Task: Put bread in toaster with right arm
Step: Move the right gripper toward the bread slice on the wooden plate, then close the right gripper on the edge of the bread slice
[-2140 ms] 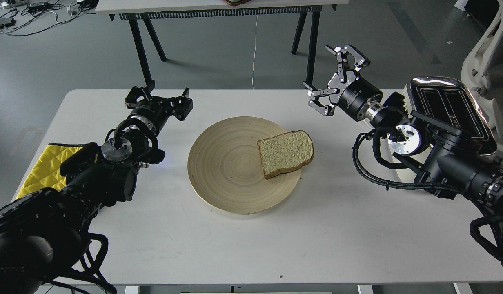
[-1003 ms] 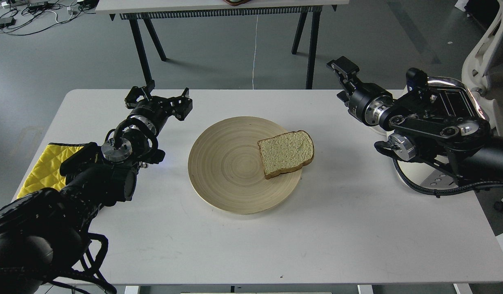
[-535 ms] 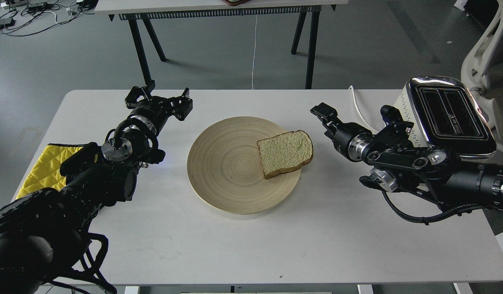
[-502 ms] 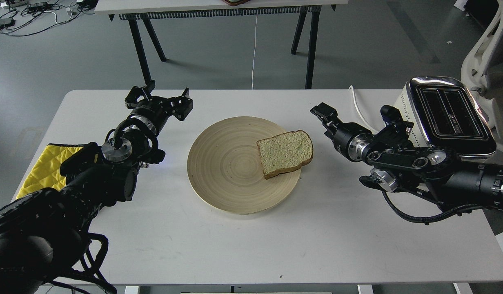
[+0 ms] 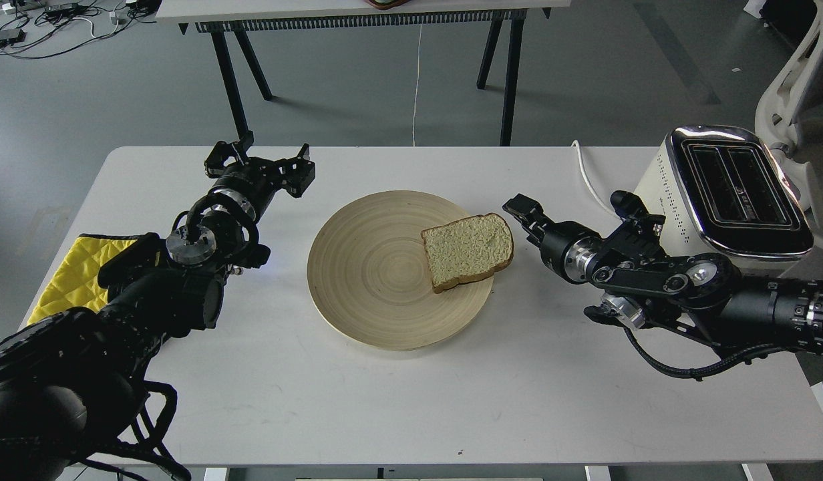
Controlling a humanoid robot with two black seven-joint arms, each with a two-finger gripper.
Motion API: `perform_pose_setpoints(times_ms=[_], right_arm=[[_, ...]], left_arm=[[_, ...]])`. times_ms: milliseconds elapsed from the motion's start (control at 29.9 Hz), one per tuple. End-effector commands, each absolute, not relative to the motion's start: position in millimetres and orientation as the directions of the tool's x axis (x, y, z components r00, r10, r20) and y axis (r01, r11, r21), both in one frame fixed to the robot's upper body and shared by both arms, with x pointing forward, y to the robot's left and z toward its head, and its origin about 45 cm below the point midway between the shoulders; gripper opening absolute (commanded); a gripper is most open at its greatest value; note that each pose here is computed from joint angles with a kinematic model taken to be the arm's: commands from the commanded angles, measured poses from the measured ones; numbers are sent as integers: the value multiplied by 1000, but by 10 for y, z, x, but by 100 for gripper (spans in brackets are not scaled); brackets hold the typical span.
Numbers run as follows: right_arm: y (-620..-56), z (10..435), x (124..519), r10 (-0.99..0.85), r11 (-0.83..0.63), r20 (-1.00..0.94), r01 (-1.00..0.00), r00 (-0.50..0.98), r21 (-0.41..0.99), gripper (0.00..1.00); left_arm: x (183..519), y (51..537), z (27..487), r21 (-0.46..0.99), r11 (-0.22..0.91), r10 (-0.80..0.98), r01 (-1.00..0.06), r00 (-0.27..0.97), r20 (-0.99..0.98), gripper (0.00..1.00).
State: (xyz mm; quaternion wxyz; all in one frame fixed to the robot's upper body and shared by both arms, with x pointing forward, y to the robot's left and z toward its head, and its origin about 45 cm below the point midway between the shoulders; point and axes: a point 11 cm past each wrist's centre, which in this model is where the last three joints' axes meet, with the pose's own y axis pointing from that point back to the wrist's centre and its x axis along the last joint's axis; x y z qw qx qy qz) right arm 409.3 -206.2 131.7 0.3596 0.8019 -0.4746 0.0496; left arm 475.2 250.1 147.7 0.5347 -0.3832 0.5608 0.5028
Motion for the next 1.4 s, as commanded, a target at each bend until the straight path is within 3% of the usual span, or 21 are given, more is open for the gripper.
perform_pose_setpoints(times_ms=[0, 836, 1204, 1371], right_arm=[[-2055, 1338, 4109, -726, -288, 427, -803, 539, 522, 77], [-1820, 1202, 4007, -678, -325, 436, -774, 591, 544, 69], [-1808, 1176, 3980, -661, -333, 445, -768, 604, 548, 53], [-1810, 1181, 3987, -665, -331, 444, -769, 601, 547, 37]], left_arm=[[4752, 2502, 1477, 154, 201, 108, -967, -135, -985, 100], [4752, 2502, 1477, 154, 201, 108, -967, -135, -985, 100], [4757, 2500, 1484, 153, 201, 108, -968, -133, -985, 100], [4757, 2500, 1484, 153, 201, 108, -968, -133, -985, 100]])
